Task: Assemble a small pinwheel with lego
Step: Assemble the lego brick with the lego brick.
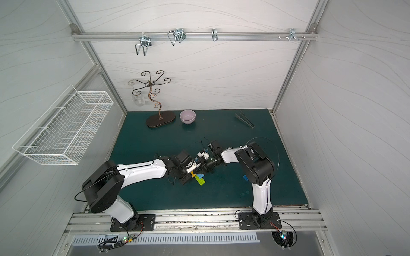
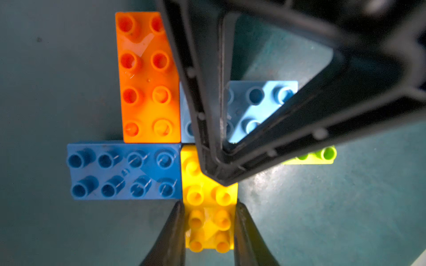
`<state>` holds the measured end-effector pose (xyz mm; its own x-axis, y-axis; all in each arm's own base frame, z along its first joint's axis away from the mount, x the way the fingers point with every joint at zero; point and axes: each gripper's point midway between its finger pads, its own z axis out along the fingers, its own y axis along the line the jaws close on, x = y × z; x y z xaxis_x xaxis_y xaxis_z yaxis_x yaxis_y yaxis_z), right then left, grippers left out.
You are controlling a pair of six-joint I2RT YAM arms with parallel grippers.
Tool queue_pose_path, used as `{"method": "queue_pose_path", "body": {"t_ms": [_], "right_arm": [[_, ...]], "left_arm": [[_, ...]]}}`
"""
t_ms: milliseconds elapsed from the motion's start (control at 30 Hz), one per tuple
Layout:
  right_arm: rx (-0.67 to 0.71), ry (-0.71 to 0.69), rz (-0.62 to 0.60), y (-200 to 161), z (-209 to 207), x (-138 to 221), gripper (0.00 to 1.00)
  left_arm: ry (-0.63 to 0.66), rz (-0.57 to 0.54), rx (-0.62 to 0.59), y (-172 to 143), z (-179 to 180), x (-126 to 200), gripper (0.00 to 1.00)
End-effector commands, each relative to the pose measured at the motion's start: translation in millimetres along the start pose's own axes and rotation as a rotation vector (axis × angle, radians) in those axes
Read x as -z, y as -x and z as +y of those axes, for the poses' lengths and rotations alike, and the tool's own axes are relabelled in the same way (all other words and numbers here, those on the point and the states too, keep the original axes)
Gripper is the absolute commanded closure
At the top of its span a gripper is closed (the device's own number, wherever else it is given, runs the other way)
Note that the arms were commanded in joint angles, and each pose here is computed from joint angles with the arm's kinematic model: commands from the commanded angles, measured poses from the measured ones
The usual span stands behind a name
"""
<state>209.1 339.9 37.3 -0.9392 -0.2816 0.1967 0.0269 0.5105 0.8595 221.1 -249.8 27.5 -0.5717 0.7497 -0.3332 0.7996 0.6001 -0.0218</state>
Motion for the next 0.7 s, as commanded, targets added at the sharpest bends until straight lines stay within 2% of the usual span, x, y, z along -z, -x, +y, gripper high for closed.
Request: {"method": "queue_pose_path", "body": {"t_ms": [0, 233, 333, 500, 667], "right_arm": [[-0.243, -0.332, 0.045, -41.0, -99.6, -11.8, 1.00], [-0.198, -0.312, 0.039, -36.6, -89.3, -12.5, 1.00], [-0.186, -0.304, 0.045, -37.8, -87.0, -14.7, 1.00], [-0.174, -0.301, 0.044, -38.3, -84.6, -16.8, 1.00], [-0.176, -0.318, 0.033, -36.4, -84.0, -16.1, 1.00]], "left_arm": [[-0.025, -0.135, -0.033, 44.2, -5.4, 18.6, 0.91], [-0.004, -0.186, -0.010, 47.0, 1.2, 28.8, 0.75], [-0.004, -0.209, -0.003, 48.8, 2.7, 32.7, 0.64], [-0.016, -0.234, 0.003, 49.6, 1.6, 36.2, 0.51], [0.002, -0.230, 0.028, 39.3, 6.3, 41.5, 0.49]]}}
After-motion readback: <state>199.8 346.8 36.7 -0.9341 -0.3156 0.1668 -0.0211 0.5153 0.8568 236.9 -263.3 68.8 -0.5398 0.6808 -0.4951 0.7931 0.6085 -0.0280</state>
